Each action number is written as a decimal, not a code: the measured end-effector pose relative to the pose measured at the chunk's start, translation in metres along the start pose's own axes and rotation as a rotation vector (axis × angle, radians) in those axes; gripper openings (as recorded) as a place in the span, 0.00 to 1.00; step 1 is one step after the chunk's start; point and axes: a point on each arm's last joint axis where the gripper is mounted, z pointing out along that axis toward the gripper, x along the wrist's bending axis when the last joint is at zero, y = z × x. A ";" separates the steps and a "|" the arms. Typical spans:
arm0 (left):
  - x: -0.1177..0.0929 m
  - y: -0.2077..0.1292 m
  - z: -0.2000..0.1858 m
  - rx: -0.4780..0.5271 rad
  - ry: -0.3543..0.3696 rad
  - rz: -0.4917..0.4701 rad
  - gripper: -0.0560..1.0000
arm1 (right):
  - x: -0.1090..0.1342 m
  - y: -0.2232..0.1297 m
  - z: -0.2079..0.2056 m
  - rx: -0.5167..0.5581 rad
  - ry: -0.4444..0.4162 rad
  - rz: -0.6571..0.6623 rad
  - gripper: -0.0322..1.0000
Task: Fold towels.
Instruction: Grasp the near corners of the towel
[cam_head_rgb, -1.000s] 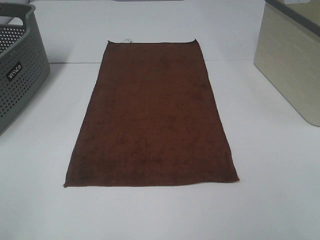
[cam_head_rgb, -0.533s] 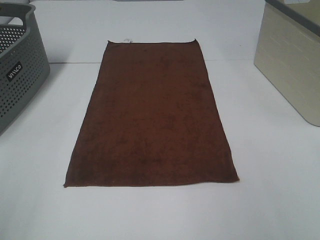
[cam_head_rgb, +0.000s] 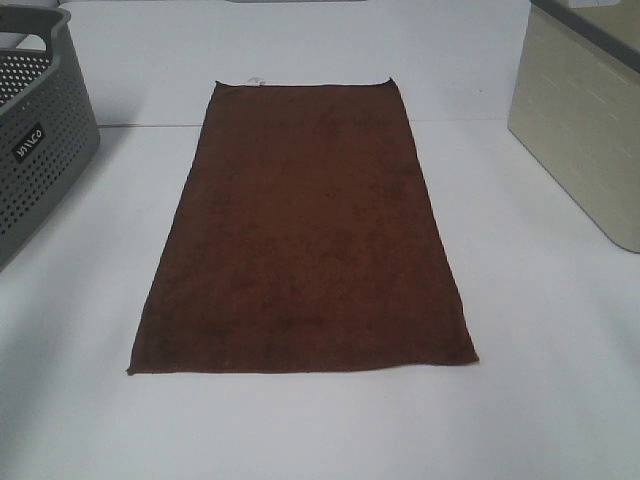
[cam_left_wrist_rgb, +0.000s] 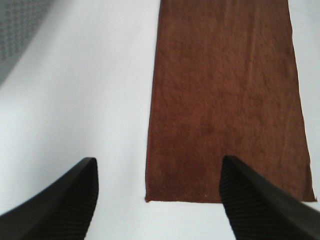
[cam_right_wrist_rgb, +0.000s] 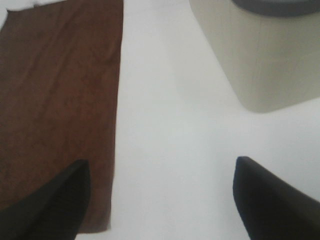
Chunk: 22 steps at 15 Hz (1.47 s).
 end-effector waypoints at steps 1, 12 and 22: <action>0.002 0.004 0.016 0.058 -0.018 -0.006 0.68 | -0.001 -0.002 0.019 0.089 -0.011 -0.008 0.75; 0.041 -0.024 0.149 0.337 -0.143 -0.080 0.68 | 0.020 -0.009 0.170 0.628 0.294 0.054 0.75; 0.004 -0.067 0.198 0.444 -0.125 -0.063 0.62 | 0.062 -0.053 0.213 0.774 0.495 0.026 0.68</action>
